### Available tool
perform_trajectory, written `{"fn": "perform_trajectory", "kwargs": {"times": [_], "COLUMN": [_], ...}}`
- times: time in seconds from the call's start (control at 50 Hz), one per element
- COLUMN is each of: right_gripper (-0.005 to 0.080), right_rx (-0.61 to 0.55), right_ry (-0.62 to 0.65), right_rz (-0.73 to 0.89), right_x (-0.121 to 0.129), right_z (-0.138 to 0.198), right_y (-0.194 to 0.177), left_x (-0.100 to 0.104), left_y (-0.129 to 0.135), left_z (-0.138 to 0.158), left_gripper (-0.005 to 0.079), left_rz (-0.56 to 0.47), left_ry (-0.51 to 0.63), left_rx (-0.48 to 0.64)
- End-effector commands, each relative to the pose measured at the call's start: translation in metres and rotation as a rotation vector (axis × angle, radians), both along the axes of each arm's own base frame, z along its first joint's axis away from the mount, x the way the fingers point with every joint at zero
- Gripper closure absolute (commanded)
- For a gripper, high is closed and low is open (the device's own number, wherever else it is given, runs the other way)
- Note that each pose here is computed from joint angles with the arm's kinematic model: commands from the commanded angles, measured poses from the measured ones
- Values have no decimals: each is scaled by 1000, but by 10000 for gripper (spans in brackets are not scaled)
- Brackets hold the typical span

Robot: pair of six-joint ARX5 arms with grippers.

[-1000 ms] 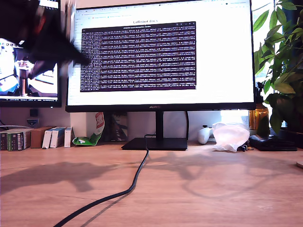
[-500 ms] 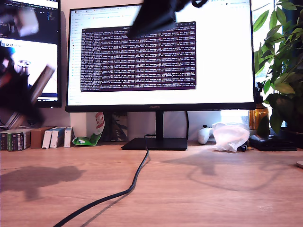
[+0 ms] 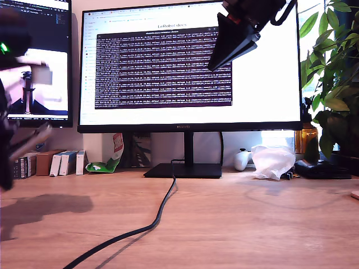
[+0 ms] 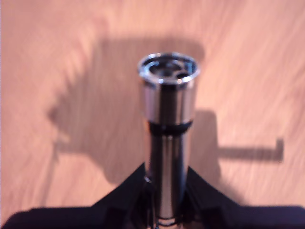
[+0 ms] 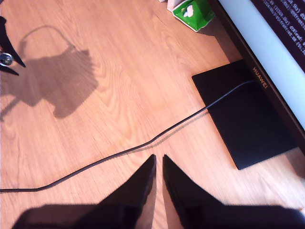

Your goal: Pick the metallic laser pointer with your right arm, pass it to your left arm, then place it down to the left side of the table

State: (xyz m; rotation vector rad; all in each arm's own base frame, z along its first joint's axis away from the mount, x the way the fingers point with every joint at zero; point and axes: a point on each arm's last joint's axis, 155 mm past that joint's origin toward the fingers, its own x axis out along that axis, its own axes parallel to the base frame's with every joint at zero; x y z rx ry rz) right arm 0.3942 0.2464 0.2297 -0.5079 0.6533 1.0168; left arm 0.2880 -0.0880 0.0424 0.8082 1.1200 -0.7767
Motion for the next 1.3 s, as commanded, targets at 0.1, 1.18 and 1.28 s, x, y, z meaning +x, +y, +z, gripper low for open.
{"fn": "perform_trajectory", "kwargs": {"times": [0.1, 1.18, 1.28], "right_gripper": [763, 763, 763], "right_rx": [13, 58, 61], "right_ry": [-15, 21, 20], "right_rz": [30, 39, 25], "right_x": [-7, -8, -5], "right_z": [8, 10, 10], "right_y": [8, 1, -2], "left_x": [-11, -11, -10], "left_y": [14, 39, 40], "left_z": [-21, -23, -23], "left_gripper": [764, 593, 555], "left_rz": [-25, -81, -81], "left_ry": [133, 274, 273], "left_rx": [101, 285, 287]}}
